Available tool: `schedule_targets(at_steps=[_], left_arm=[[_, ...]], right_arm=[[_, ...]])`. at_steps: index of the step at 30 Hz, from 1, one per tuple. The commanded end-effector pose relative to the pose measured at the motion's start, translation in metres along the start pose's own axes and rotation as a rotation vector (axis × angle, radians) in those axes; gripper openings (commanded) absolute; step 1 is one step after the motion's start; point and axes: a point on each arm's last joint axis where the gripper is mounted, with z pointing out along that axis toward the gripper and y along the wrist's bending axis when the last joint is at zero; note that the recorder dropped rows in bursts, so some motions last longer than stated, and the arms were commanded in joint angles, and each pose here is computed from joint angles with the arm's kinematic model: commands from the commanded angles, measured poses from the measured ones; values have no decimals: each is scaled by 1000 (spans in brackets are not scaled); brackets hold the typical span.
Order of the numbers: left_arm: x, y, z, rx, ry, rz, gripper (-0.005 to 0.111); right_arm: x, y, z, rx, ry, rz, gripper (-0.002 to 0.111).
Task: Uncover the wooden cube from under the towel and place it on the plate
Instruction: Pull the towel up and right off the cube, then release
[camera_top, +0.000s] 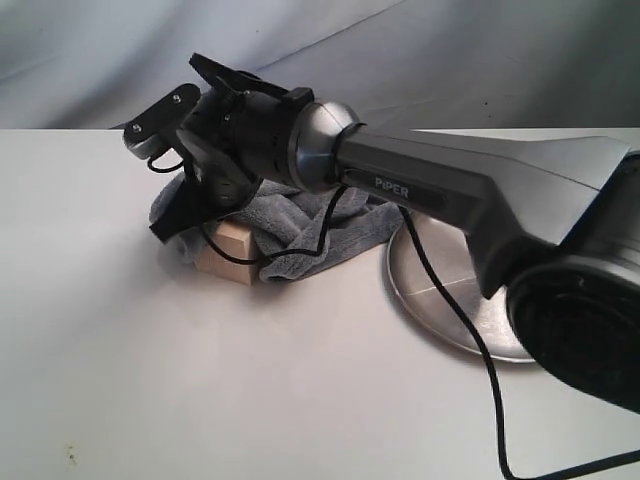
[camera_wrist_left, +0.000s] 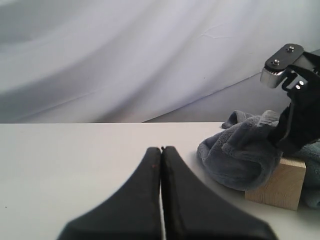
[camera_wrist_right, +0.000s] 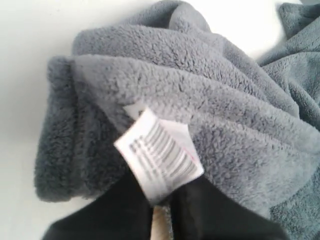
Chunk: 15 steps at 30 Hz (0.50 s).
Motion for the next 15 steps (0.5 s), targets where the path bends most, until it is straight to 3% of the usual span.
schedule_targets(at_steps=[1, 10, 15], left_arm=[[1, 0, 0, -2, 0, -1, 0], [1, 0, 0, -2, 0, -1, 0], [1, 0, 0, -2, 0, -1, 0]], right_arm=[[-19, -15, -28, 16, -116, 19, 0], [-21, -125, -48, 118, -251, 426, 0], [-14, -161, -48, 155, -294, 624, 0]])
